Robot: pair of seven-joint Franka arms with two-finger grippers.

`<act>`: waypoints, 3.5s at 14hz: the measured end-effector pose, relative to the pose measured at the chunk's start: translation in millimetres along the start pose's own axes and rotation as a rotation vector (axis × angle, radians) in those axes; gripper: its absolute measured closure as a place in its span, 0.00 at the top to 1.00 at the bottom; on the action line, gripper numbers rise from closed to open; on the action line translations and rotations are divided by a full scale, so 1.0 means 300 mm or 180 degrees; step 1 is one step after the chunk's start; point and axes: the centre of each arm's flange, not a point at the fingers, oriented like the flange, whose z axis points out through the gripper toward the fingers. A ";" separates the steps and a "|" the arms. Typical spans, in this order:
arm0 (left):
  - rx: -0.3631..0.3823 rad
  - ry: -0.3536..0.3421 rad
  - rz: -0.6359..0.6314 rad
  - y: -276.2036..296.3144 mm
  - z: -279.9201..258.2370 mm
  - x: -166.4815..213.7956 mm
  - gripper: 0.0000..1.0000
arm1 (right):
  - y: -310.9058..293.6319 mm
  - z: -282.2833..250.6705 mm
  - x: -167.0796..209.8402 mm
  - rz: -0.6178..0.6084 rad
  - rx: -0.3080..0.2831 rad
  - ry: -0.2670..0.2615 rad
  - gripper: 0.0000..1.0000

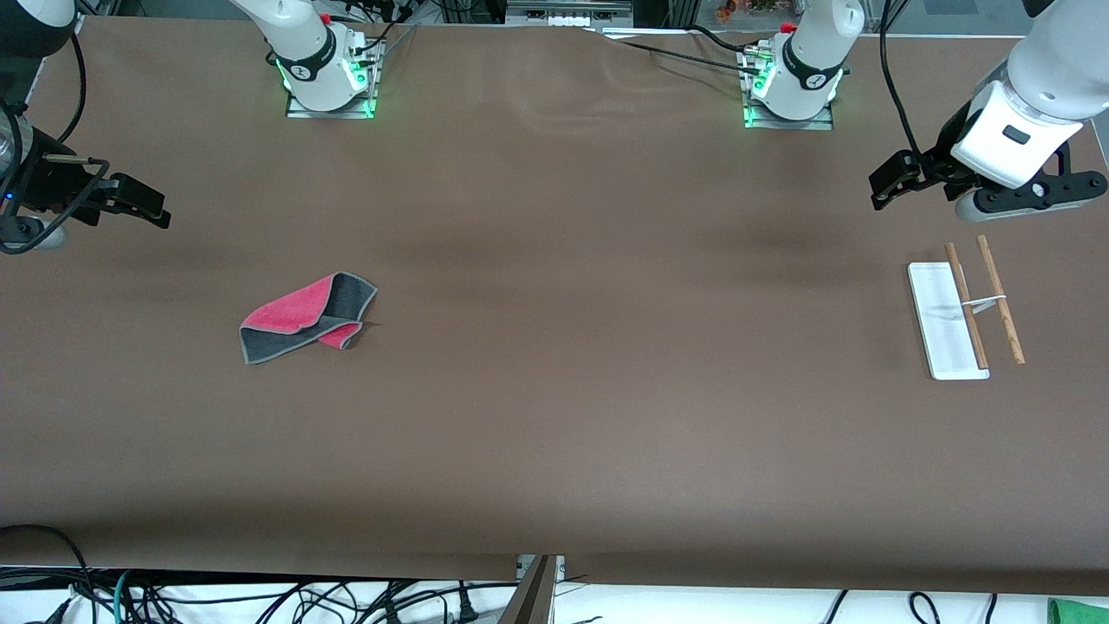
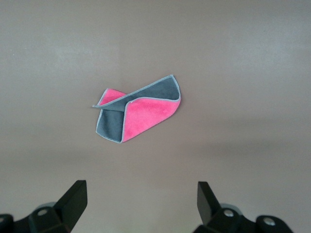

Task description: Pass towel and hang on rack

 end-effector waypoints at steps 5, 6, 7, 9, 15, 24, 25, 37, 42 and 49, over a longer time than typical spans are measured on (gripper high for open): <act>-0.0004 -0.0038 -0.0022 -0.007 0.019 0.021 1.00 | -0.001 0.000 0.000 -0.0002 0.0000 0.0000 1.00; -0.0001 -0.0052 -0.0024 -0.008 0.022 0.023 1.00 | -0.001 0.000 0.000 -0.0002 0.0000 0.0000 1.00; 0.0000 -0.0057 -0.0025 -0.009 0.021 0.022 1.00 | -0.001 0.000 0.000 -0.0002 0.0000 0.0000 1.00; -0.0006 -0.0042 -0.0025 -0.009 0.011 0.023 1.00 | -0.001 0.000 0.000 -0.0002 0.0000 0.0000 1.00; -0.0007 -0.0040 -0.0026 -0.010 0.003 0.022 1.00 | -0.003 0.003 0.002 -0.0005 -0.0001 -0.0006 1.00; -0.0005 -0.0050 -0.0044 -0.020 0.004 0.024 1.00 | -0.009 0.010 0.005 -0.0015 -0.0003 -0.0017 1.00; -0.0004 -0.0051 -0.0044 -0.020 0.004 0.024 1.00 | -0.009 0.010 0.005 -0.0015 -0.0003 -0.0017 1.00; -0.0003 -0.0056 -0.0044 -0.020 0.004 0.024 1.00 | -0.081 0.247 0.103 0.0238 -0.0377 -0.0363 1.00; -0.0003 -0.0055 -0.0041 -0.018 0.004 0.024 1.00 | -0.116 0.467 0.234 0.1593 -0.0561 -0.0502 1.00; -0.0003 -0.0055 -0.0040 -0.018 0.003 0.024 1.00 | -0.227 0.779 0.360 0.2831 -0.0631 -0.0741 1.00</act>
